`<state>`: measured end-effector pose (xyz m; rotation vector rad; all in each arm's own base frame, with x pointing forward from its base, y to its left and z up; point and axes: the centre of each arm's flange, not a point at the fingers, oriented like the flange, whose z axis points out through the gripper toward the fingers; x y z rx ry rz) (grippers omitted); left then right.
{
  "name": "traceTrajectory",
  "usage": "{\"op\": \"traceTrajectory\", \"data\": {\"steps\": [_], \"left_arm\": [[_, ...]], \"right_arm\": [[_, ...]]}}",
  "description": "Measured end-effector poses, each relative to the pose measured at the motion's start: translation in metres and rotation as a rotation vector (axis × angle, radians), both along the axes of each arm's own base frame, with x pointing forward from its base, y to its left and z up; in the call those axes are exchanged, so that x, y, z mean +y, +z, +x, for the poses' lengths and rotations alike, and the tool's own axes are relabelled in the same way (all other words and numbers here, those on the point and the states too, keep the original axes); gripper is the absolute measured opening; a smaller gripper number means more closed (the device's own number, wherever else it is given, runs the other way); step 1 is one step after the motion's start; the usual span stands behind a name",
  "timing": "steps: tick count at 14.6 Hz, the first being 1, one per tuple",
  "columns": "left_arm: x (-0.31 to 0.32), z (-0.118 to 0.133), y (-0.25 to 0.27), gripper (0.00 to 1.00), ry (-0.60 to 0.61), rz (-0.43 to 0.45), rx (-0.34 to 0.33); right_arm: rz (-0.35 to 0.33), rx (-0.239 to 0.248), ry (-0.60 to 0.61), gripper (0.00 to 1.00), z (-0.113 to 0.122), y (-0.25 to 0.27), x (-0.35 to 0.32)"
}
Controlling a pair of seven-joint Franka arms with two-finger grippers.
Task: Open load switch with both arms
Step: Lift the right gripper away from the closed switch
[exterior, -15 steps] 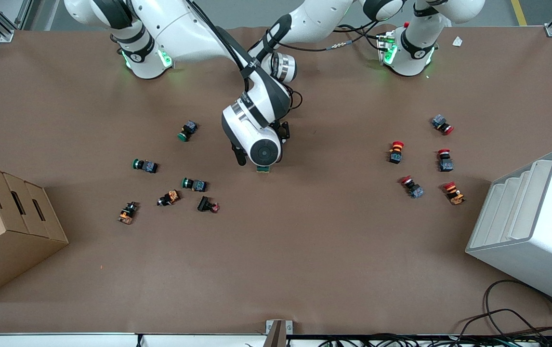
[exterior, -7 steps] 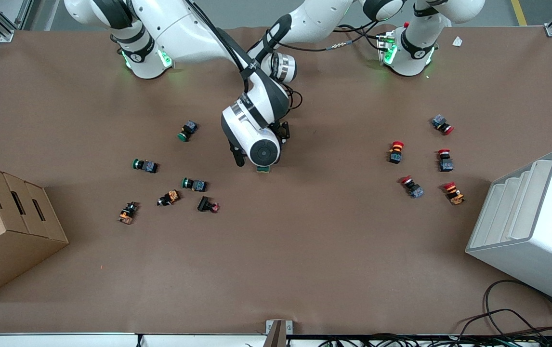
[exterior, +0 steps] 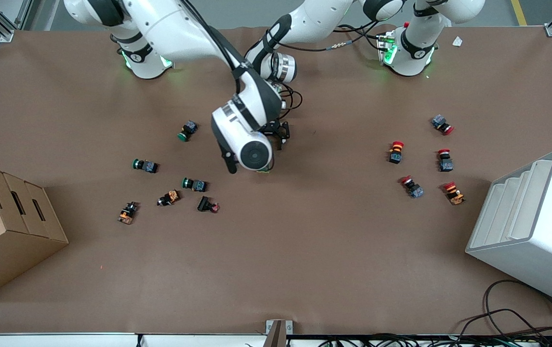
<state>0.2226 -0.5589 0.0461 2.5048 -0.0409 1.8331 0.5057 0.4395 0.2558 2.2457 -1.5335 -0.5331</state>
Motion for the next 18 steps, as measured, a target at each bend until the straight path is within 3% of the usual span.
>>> {"op": "traceTrajectory", "data": {"steps": [4,8,10,18], "left_arm": [[0.000,0.000,0.000,1.00,-0.002,0.001,-0.002],[0.000,0.000,0.000,1.00,-0.004,0.000,-0.003],[-0.001,0.000,0.001,1.00,-0.004,-0.003,-0.001],[-0.007,0.000,0.004,1.00,-0.011,-0.018,0.012]], "right_arm": [[0.096,-0.084,0.036,1.00,0.064,0.060,-0.081],[0.089,-0.215,0.117,1.00,0.108,0.078,-0.141],[0.118,-0.260,0.176,1.00,0.124,0.080,-0.161],[0.265,-0.315,0.516,1.00,0.165,0.122,-0.281]]}}
